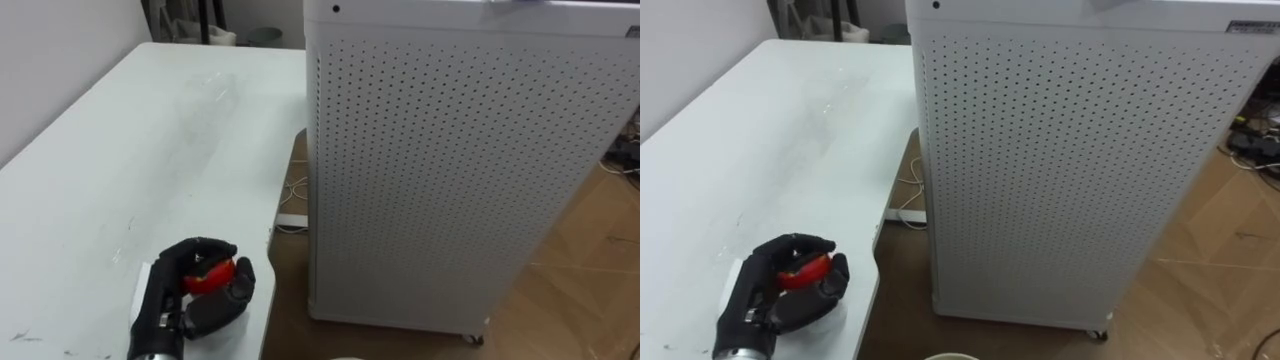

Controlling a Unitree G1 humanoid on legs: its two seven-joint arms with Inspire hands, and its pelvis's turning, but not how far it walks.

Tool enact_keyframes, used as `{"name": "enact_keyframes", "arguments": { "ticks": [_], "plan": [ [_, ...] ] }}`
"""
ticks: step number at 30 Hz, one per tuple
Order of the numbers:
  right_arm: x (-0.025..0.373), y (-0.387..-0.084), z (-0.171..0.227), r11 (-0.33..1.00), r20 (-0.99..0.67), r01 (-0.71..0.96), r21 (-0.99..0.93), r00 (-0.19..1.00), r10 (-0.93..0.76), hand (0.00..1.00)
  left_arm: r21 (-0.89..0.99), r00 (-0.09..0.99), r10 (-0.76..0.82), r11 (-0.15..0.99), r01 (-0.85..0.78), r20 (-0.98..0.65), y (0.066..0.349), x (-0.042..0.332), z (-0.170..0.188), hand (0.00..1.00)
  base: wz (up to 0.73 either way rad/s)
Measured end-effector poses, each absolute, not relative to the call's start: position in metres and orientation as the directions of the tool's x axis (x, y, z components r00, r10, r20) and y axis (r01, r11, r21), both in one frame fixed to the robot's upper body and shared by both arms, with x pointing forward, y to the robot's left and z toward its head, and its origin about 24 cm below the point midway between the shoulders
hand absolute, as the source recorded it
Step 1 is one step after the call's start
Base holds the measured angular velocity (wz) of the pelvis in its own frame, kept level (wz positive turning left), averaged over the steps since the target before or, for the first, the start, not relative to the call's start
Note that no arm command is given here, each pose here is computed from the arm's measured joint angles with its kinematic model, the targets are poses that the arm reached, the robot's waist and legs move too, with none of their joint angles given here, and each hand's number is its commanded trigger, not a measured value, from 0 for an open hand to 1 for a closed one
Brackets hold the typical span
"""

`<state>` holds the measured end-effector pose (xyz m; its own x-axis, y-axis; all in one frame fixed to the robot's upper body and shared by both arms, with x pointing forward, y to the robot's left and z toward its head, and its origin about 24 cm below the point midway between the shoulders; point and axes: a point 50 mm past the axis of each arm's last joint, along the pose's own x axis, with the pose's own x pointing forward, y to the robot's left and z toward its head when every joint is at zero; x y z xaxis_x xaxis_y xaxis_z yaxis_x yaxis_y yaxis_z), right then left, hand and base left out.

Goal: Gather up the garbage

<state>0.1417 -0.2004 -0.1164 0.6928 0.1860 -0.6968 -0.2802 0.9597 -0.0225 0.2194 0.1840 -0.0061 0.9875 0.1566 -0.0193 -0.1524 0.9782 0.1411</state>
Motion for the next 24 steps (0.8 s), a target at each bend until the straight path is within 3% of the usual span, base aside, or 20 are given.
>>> {"name": "enact_keyframes", "arguments": {
  "ticks": [15,24],
  "plan": [
    [0.142,-0.200,-0.117,0.959,-0.697,-0.282,-0.022,0.692,0.187,1.00,0.087,0.993,0.106,0.991,-0.101,-0.059,0.173,0.221,-0.012,1.00,0.00],
    [0.163,-0.199,-0.119,0.963,-0.701,-0.268,-0.040,0.694,0.164,1.00,-0.199,0.997,0.020,0.979,-0.036,-0.079,0.164,0.236,-0.007,1.00,0.00]
  ]
}}
